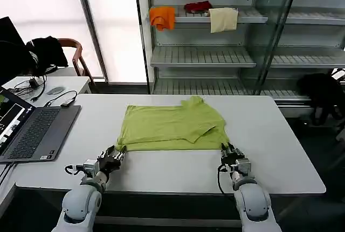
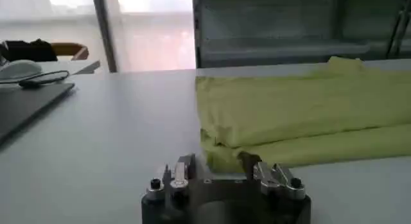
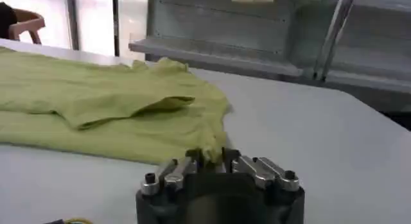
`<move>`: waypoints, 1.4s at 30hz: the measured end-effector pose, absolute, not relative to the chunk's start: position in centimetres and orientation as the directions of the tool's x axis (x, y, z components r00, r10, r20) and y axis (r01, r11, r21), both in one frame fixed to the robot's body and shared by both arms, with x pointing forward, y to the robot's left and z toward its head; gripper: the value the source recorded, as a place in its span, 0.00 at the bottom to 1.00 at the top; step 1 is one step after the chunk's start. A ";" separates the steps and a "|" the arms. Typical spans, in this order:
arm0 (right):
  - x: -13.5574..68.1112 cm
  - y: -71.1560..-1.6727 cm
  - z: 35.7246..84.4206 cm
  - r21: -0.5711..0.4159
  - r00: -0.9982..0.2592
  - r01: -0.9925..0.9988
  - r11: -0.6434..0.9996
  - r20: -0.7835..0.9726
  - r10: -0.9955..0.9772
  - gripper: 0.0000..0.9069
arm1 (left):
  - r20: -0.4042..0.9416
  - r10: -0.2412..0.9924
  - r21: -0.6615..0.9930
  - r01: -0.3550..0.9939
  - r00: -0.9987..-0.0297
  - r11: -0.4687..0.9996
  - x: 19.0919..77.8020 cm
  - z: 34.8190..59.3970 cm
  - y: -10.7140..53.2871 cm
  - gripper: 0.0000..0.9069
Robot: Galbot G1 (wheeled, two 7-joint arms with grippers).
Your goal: Fold and organize the clothes.
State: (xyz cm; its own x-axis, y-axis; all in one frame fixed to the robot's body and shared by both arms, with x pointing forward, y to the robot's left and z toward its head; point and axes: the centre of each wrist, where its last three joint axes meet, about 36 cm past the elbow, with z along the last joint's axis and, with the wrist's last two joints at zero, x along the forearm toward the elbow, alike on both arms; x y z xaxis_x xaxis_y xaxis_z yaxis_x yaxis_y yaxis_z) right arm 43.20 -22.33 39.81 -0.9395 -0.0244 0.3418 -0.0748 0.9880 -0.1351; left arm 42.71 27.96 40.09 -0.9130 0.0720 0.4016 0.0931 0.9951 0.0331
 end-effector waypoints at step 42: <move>29.6 -20.6 44.7 -0.079 -0.909 -0.132 0.988 0.407 -0.089 1.00 | 0.415 0.071 0.066 0.107 -0.907 0.992 29.8 43.6 29.7 1.00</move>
State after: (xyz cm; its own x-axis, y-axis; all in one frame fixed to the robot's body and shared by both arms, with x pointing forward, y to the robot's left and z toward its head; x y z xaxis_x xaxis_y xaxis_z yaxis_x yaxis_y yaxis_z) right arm 29.65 -20.59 44.65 -0.9091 -0.0892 0.4069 -0.1323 0.9880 -0.0792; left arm 29.82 29.65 43.59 -0.9070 0.0705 0.4151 0.1071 0.9921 0.0656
